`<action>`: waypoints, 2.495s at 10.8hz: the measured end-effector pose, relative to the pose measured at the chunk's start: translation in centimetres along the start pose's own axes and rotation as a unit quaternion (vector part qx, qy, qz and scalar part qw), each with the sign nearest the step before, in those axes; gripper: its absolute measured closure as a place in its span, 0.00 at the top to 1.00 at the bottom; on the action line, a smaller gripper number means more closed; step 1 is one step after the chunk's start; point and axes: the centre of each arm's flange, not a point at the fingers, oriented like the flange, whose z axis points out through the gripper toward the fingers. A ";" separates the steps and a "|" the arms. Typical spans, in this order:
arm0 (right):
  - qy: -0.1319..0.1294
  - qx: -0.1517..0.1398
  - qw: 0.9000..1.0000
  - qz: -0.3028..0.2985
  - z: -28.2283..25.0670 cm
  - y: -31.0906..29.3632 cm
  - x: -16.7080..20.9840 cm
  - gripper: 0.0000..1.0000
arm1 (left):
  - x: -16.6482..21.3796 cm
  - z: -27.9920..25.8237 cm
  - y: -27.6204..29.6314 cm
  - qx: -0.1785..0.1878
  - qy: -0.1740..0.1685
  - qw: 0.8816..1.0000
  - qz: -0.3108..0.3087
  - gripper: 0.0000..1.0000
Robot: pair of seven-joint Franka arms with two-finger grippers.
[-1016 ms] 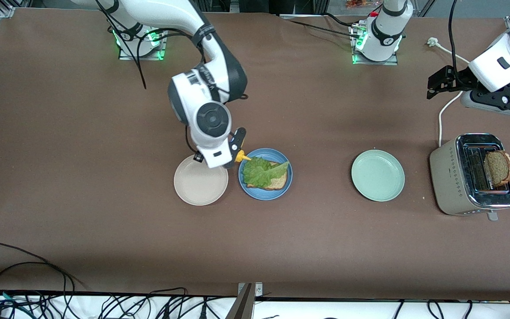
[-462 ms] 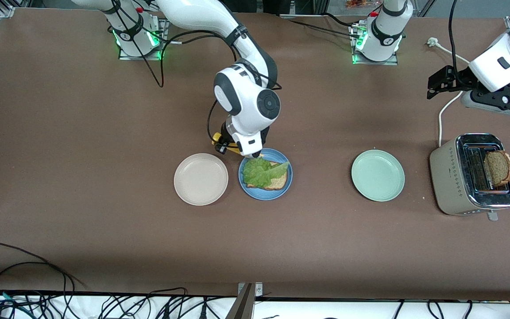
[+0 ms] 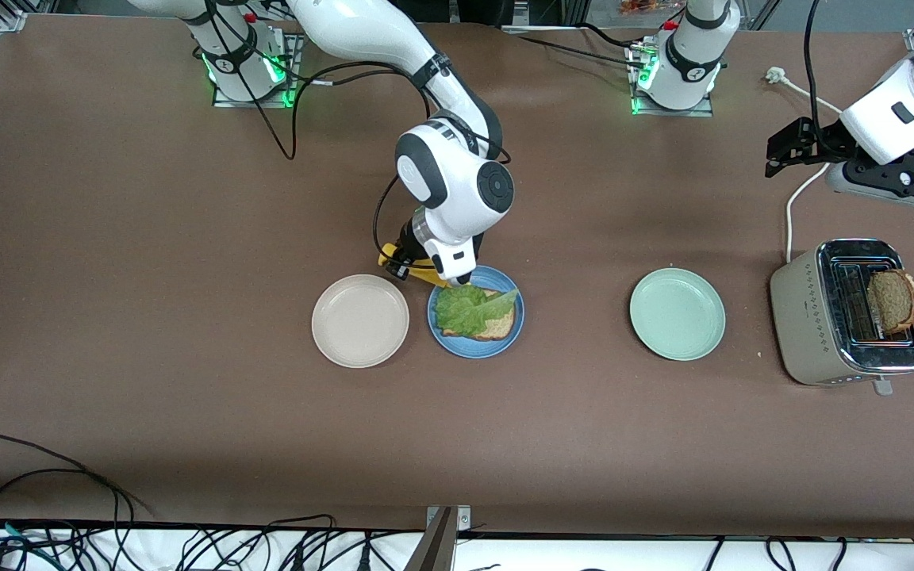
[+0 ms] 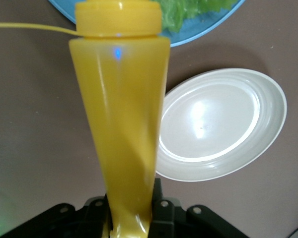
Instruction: Make sandwich in blue plate with both arms
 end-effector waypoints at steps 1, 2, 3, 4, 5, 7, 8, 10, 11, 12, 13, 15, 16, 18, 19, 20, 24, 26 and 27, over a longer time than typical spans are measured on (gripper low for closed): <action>-0.002 -0.004 1.000 0.000 0.1 0.1 0.0 0.29 | 0.0 0.0 0.0 0.000 0.000 1.000 0.000 1.00; -0.002 -0.008 1.000 0.001 0.1 0.4 0.0 0.29 | 0.0 0.0 0.0 0.000 0.000 1.000 0.000 1.00; 0.001 -0.012 1.000 0.000 0.1 0.8 -0.1 0.29 | 0.0 0.0 0.0 0.000 0.000 1.000 0.000 1.00; 0.003 -0.015 1.000 0.000 0.2 1.3 -0.3 0.29 | 0.0 0.0 0.0 0.000 0.000 1.000 0.000 1.00; 0.003 -0.022 1.000 -0.001 0.4 1.9 -0.5 0.29 | 0.0 0.0 0.0 0.000 0.000 1.000 0.000 1.00; 0.003 -0.031 0.999 -0.014 1.0 3.9 -1.2 0.29 | 0.0 0.0 0.0 0.000 0.000 1.000 0.000 1.00; 0.008 -0.032 0.999 -0.019 1.5 5.1 -1.6 0.29 | 0.0 0.0 0.0 0.000 0.000 1.000 0.000 1.00; 0.013 -0.037 0.999 -0.021 2.6 6.7 -1.9 0.29 | 0.0 0.0 0.0 0.000 0.000 1.000 0.000 1.00; 0.014 -0.044 0.999 -0.022 3.0 7.0 -1.6 0.29 | 0.0 0.0 0.0 0.000 0.000 1.000 0.000 1.00; 0.014 -0.049 0.998 -0.023 3.5 7.2 -1.4 0.29 | 0.0 0.0 0.0 0.000 0.000 1.000 0.000 1.00; 0.009 -0.057 0.998 -0.023 4.1 7.6 -1.4 0.29 | 0.0 0.0 0.0 0.000 0.000 1.000 0.000 1.00; -0.002 -0.070 0.997 -0.023 5.1 8.7 -1.8 0.29 | 0.0 0.0 0.0 0.000 0.000 1.000 0.000 1.00; -0.005 -0.076 0.997 -0.026 5.7 9.4 -2.0 0.29 | 0.0 0.0 0.0 0.000 0.000 1.000 0.000 1.00; -0.004 -0.080 0.996 -0.039 6.8 10.4 -2.2 0.29 | 0.0 0.0 0.0 0.000 0.000 1.000 0.000 1.00; 0.003 -0.071 0.997 -0.040 7.1 11.0 -2.6 0.29 | 0.0 0.0 0.0 0.000 0.000 1.000 0.000 1.00; 0.015 -0.060 0.997 -0.036 7.1 11.8 -3.3 0.29 | 0.0 0.0 0.0 0.000 0.000 1.000 0.000 1.00; 0.115 0.031 0.993 -0.018 3.7 15.1 -8.8 0.29 | 0.0 0.0 0.0 0.000 0.000 1.000 0.000 1.00; 0.181 0.102 0.978 -0.013 3.3 17.2 -12.5 0.29 | 0.0 0.0 0.0 0.000 0.000 1.000 0.000 1.00; 0.214 0.135 0.968 -0.014 3.9 18.5 -14.2 0.29 | 0.0 0.0 0.0 0.000 0.000 1.000 0.000 1.00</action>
